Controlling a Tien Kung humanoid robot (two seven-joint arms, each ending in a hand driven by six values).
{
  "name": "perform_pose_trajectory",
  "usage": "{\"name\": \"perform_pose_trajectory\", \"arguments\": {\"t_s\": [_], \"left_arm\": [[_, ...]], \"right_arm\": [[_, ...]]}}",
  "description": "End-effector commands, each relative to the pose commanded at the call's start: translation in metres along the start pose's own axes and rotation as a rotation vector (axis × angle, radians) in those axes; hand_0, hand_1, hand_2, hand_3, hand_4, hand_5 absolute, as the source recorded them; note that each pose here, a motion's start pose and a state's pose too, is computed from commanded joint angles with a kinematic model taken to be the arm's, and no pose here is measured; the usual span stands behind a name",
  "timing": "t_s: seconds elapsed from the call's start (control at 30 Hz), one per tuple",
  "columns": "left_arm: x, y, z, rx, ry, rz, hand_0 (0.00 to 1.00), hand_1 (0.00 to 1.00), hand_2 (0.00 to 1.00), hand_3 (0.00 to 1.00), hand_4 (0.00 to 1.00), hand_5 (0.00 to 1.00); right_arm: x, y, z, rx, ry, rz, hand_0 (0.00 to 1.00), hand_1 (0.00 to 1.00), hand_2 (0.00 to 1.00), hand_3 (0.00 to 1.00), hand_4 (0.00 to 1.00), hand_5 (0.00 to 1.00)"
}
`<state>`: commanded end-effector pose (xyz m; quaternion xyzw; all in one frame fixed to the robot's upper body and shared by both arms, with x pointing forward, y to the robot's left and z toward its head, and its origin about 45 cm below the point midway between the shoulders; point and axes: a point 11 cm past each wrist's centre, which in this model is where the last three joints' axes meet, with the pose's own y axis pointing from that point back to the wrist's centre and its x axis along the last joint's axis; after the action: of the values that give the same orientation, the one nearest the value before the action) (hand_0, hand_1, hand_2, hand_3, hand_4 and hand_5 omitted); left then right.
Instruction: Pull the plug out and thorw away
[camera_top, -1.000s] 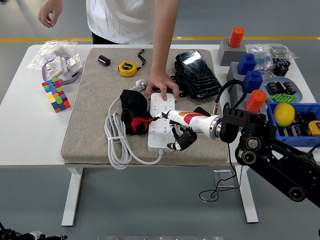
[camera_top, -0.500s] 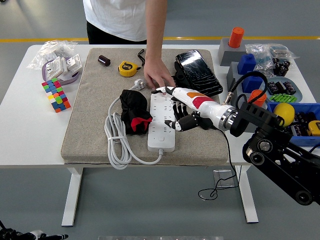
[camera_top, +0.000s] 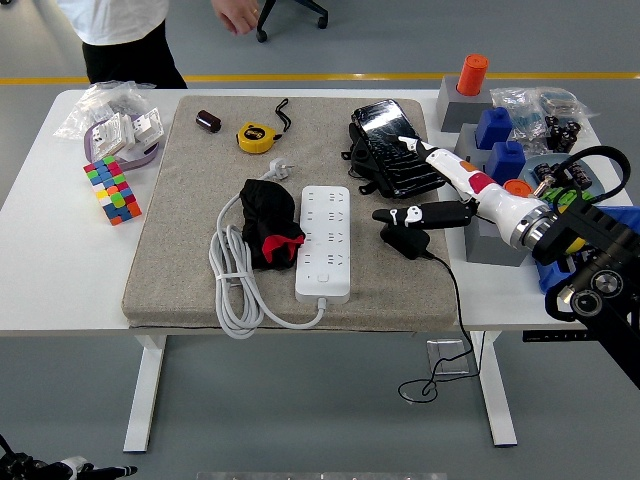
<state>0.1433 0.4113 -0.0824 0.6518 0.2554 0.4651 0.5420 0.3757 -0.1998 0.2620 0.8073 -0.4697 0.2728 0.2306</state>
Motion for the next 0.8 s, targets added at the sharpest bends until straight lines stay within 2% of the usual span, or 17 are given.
{"name": "perform_pose_trajectory", "arguments": {"t_s": [0.03,0.07,0.27,0.43,0.63,0.67,0.8], "left_arm": [[0.000,0.000,0.000,0.000,0.001,0.000,0.544,0.681,0.704,0.686,0.876,0.592],[0.000,0.000,0.000,0.000,0.002,0.000,0.544,0.680,0.705,0.686,0.875,0.593],[0.001,0.000,0.001,-0.001,-0.004,0.002,0.544,0.681,0.704,0.686,0.875,0.594],[0.002,0.000,0.002,-0.003,-0.009,0.004,0.544,0.681,0.704,0.686,0.875,0.594],[0.000,0.000,0.001,-0.002,-0.012,0.002,0.544,0.681,0.704,0.686,0.875,0.594],[0.000,0.000,0.002,-0.002,-0.011,0.001,0.544,0.681,0.704,0.685,0.874,0.592],[-0.002,0.000,0.001,-0.001,-0.004,-0.002,0.544,0.681,0.704,0.685,0.874,0.592]], "right_arm": [[0.002,0.002,0.003,-0.005,-0.004,0.009,0.998,0.998,0.998,0.998,0.998,0.935],[0.004,0.005,0.006,-0.012,-0.007,0.020,0.998,0.998,0.998,0.998,0.998,0.997],[0.015,0.021,0.025,-0.052,-0.034,0.063,0.998,0.998,0.998,0.998,0.998,0.983],[0.018,0.040,0.044,-0.083,-0.128,0.071,0.998,0.998,0.998,0.998,0.998,0.983],[0.029,0.055,0.047,-0.028,-0.206,0.178,0.998,0.998,0.981,0.998,0.998,0.982],[0.031,0.058,0.048,-0.021,-0.203,0.198,0.828,0.814,0.791,0.807,0.998,0.776],[0.033,0.065,0.051,-0.027,-0.208,0.227,0.828,0.814,0.791,0.807,0.998,0.776]]}}
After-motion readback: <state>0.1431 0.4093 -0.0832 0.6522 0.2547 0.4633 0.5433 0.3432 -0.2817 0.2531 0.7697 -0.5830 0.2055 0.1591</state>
